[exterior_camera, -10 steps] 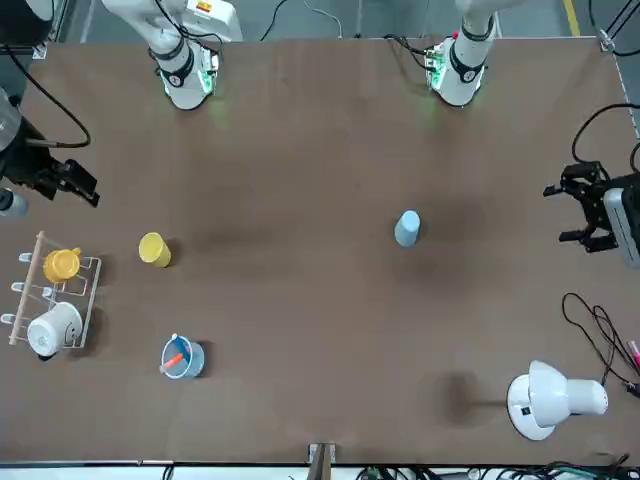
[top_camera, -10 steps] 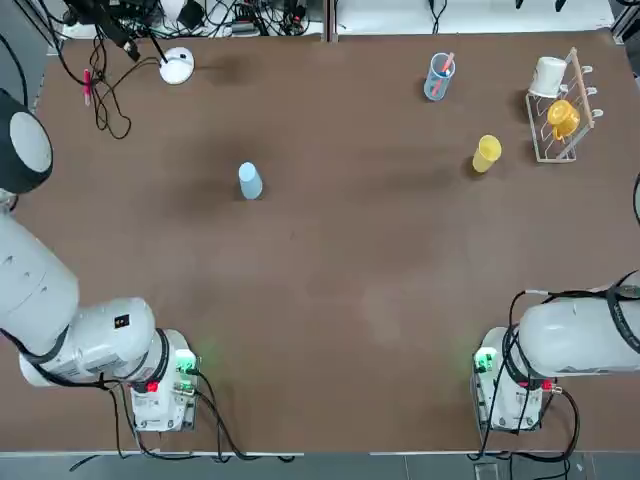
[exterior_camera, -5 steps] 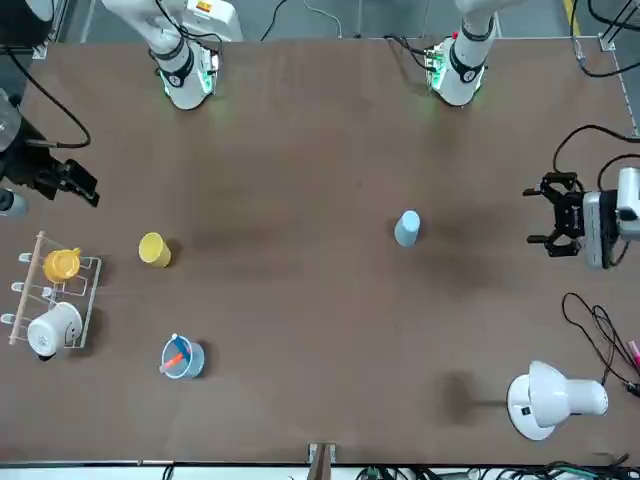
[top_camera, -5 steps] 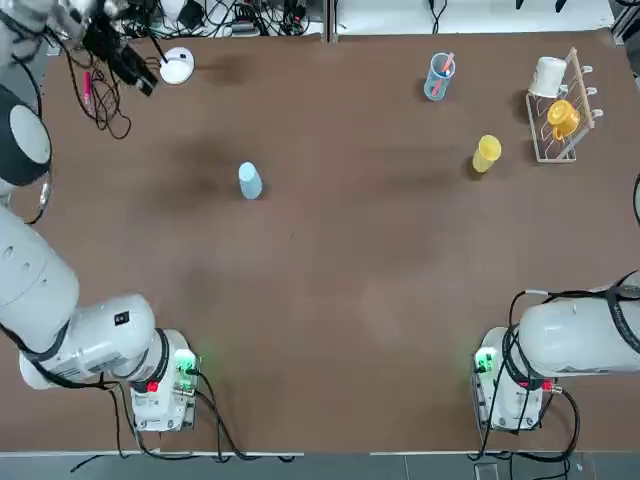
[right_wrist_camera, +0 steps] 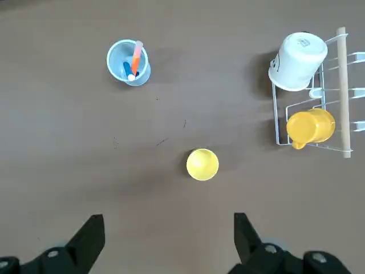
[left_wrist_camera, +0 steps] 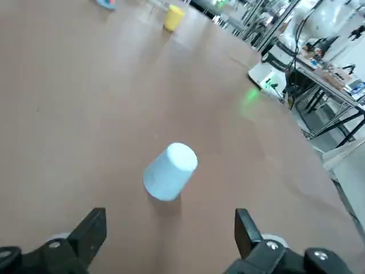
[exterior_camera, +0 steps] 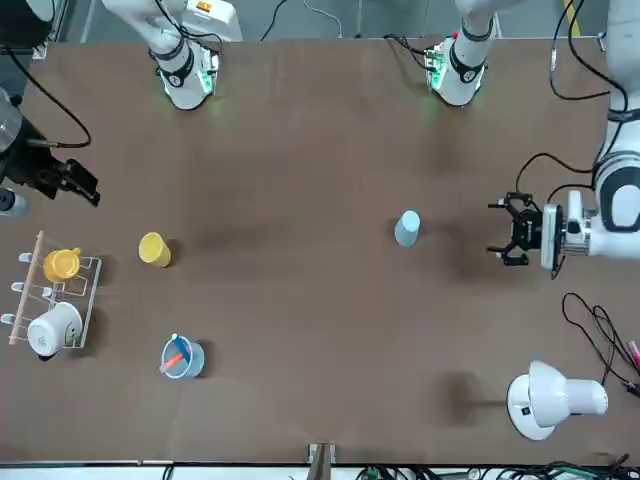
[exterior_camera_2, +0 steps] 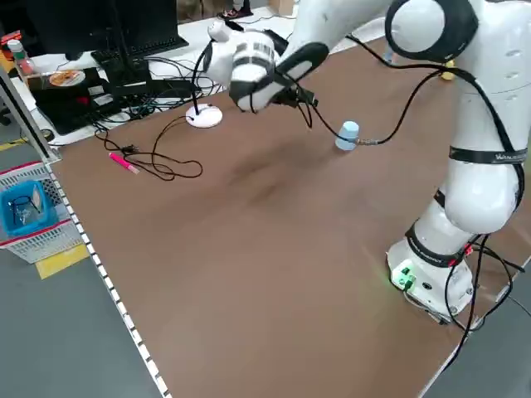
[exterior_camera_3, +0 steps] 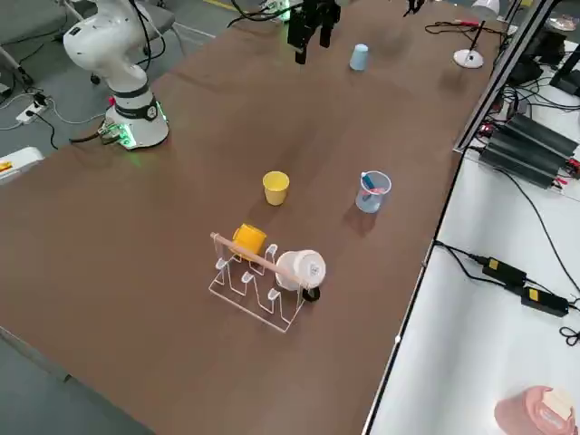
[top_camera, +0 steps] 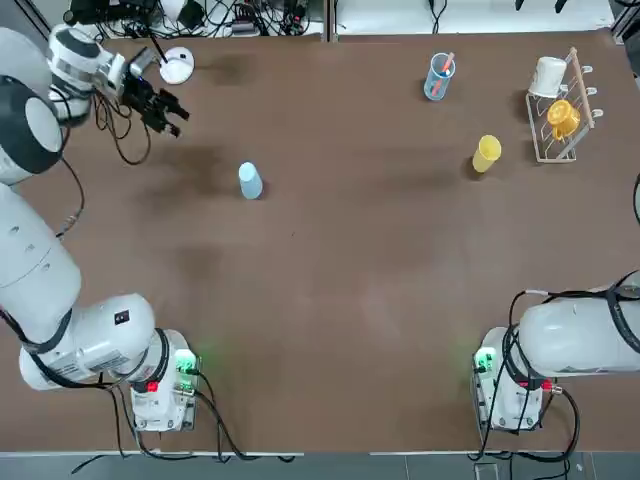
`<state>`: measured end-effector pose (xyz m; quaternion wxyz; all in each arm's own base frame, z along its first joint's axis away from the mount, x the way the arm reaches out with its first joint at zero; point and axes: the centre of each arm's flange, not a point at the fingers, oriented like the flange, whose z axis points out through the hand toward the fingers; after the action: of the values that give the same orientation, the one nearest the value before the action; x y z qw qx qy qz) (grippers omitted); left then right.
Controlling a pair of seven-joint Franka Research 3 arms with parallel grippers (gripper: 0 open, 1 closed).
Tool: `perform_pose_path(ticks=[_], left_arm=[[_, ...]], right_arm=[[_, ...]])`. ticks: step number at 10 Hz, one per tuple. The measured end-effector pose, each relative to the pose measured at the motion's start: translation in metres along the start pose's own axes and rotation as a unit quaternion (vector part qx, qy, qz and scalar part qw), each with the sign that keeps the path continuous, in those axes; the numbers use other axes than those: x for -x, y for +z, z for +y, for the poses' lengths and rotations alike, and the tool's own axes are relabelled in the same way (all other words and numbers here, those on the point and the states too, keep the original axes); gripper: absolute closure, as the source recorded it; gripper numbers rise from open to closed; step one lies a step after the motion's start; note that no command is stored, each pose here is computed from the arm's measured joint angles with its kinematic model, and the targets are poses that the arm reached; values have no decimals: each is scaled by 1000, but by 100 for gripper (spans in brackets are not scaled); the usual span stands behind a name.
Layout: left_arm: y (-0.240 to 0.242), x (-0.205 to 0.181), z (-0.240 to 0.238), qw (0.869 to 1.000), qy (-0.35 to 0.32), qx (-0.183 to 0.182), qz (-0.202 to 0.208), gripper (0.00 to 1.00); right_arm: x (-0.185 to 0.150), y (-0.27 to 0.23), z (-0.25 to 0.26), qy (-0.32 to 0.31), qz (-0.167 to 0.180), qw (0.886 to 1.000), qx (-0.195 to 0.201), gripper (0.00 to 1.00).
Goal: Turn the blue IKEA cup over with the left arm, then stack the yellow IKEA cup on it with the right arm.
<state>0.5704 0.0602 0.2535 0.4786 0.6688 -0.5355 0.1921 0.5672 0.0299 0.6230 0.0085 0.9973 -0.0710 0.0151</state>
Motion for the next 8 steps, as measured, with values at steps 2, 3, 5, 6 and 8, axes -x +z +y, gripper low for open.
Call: perform_pose_path(ticks=[2,3,5,6,8], left_arm=[[50,15,-24,996,82,0,39,1],[69,18,-29,993,104,7,48,1],[106,43,-30,991,111,33,70,1],[122,57,-30,988,124,41,82,1],[139,71,-28,984,139,51,95,1]], right_arm=[[0,0,0,0,0,1000,0,0],[0,0,0,0,0,1000,0,0],[1,-2,0,0,1,1000,0,0],[1,-3,0,0,3,1000,0,0],[2,-3,0,0,3,1000,0,0]])
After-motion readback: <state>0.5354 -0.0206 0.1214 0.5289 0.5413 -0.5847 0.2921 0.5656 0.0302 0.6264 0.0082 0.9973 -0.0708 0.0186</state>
